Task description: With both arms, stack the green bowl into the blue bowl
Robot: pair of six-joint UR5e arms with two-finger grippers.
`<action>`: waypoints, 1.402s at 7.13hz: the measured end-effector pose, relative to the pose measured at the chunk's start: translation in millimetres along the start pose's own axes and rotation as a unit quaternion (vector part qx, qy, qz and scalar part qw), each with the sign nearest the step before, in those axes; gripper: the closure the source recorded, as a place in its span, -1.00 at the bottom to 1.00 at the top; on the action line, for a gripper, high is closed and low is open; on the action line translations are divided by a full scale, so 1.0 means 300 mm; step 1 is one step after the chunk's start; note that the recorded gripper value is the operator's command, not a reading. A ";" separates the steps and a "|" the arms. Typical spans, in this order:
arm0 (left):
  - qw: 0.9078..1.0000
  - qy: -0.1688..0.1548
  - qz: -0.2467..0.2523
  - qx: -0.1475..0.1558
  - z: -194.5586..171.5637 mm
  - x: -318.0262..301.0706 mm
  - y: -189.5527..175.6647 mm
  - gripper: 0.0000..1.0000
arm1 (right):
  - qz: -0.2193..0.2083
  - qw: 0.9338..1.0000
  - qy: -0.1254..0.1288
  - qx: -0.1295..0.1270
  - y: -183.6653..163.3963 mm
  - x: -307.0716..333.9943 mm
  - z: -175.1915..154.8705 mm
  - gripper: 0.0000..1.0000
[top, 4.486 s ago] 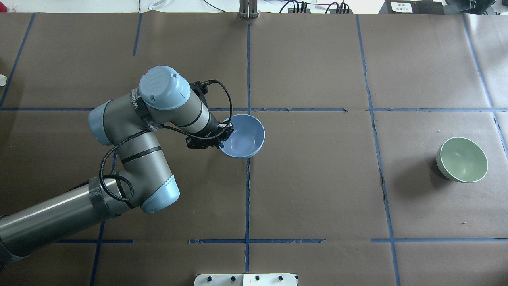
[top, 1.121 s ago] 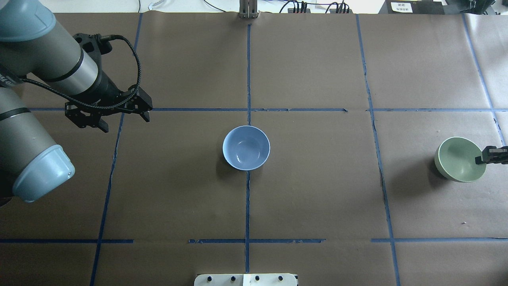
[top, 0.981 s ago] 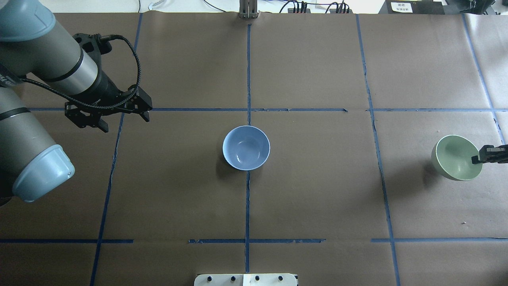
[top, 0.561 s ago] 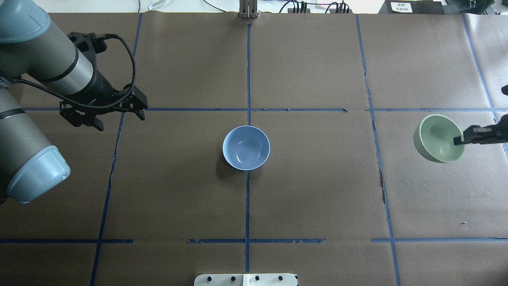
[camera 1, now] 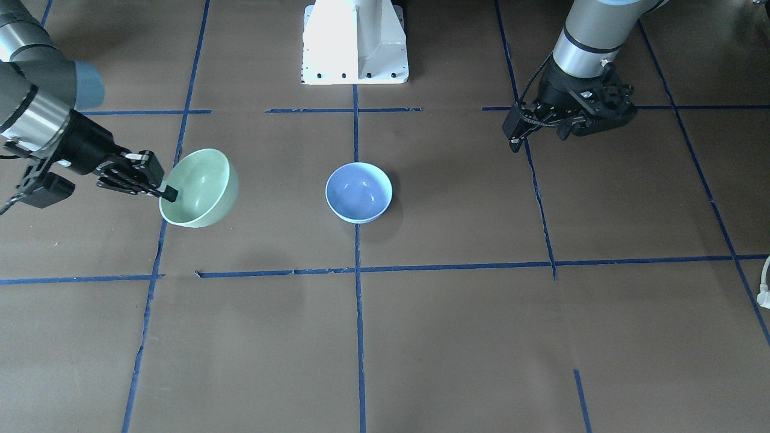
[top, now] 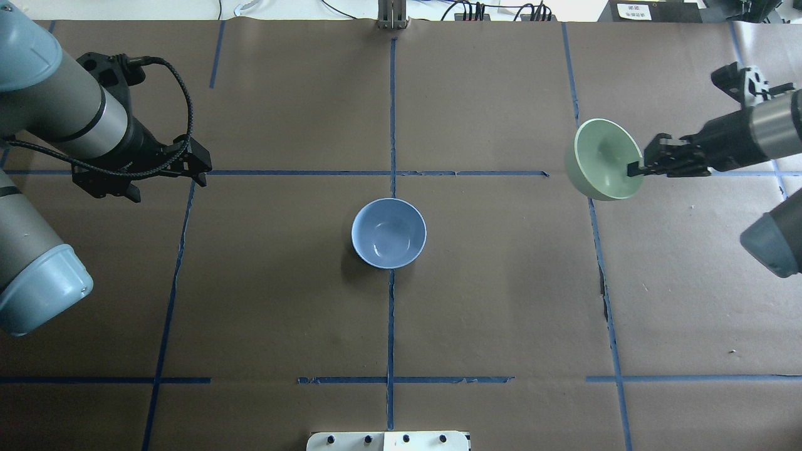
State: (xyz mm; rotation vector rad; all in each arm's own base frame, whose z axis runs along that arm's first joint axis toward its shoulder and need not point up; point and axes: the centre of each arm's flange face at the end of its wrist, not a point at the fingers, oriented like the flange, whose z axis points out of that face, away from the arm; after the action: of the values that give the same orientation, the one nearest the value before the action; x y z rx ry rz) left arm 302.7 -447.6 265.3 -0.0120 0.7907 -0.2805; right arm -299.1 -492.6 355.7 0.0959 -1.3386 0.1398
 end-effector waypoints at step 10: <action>1.000 -0.021 -0.010 -0.006 0.058 -0.090 -0.001 -1.00 | -0.012 0.998 0.012 0.066 0.389 -0.464 0.555 -1.00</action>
State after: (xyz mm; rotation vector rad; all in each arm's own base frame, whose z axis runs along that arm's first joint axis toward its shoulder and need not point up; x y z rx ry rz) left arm 296.8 -442.6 296.3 -0.0368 0.7501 -0.2928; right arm -508.8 -408.5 256.9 0.2220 -1.3022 0.2086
